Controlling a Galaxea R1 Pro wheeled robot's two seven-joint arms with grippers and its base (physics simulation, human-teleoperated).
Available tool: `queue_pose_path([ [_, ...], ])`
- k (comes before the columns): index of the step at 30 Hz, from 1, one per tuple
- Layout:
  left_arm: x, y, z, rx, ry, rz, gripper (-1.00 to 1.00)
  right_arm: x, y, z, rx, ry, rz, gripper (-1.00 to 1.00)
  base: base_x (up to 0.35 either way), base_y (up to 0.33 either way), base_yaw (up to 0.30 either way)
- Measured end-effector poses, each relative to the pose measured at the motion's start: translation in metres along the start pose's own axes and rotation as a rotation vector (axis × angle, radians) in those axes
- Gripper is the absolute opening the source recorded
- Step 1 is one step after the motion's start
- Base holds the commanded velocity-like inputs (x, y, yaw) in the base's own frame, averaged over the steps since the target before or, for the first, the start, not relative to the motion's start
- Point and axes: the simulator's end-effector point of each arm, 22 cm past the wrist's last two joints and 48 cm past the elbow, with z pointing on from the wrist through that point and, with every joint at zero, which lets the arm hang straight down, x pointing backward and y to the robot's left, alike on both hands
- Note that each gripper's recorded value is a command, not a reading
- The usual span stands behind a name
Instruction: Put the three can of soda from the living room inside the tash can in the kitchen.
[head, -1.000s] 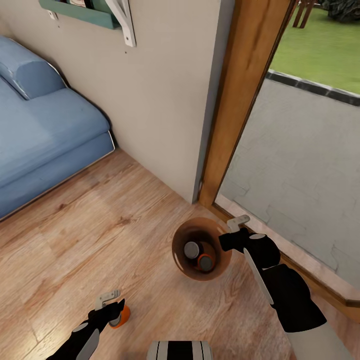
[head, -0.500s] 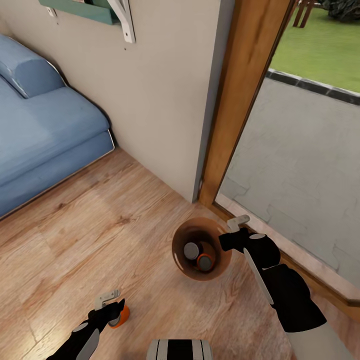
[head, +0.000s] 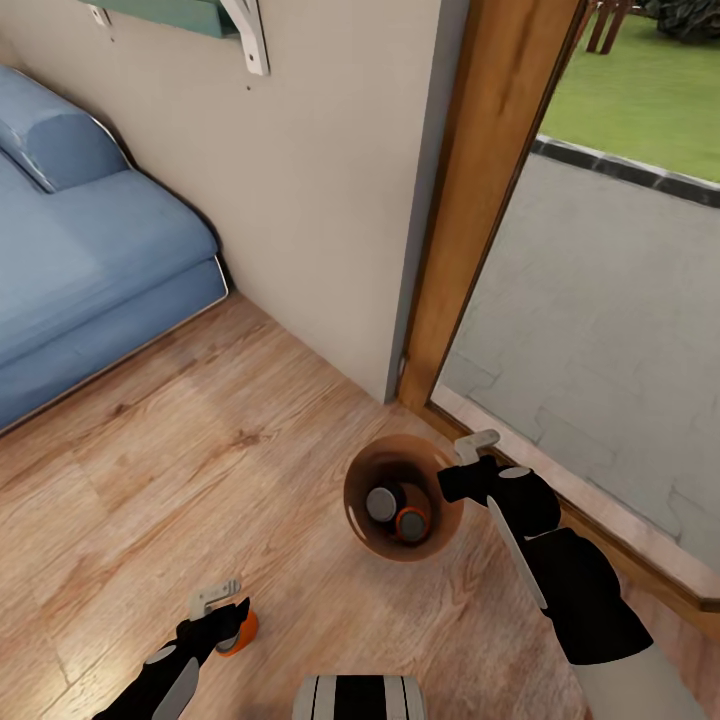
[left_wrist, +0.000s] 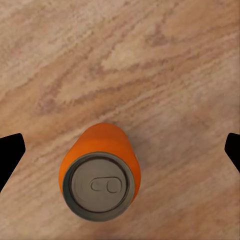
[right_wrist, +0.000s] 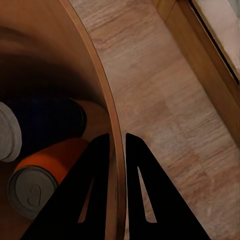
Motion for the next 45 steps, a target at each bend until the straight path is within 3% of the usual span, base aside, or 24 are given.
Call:
queue_pose_path([
  [21,0.003,0.000,0.006,0.002,-0.001,0.000,1.00,0.000,0.005,0.005,-0.004,-0.008,0.001,-1.00,0.000,0.000,0.000],
  [32,0.003,0.000,0.006,0.002,-0.001,0.000,1.00,-0.068,0.049,-0.007,-0.085,-0.119,0.040,-1.00,0.000,0.000,0.000],
  [45,0.003,0.000,0.006,0.002,-0.001,0.000,1.00,-0.105,0.060,-0.017,-0.107,-0.181,0.046,-1.00,0.000,0.000,0.000],
])
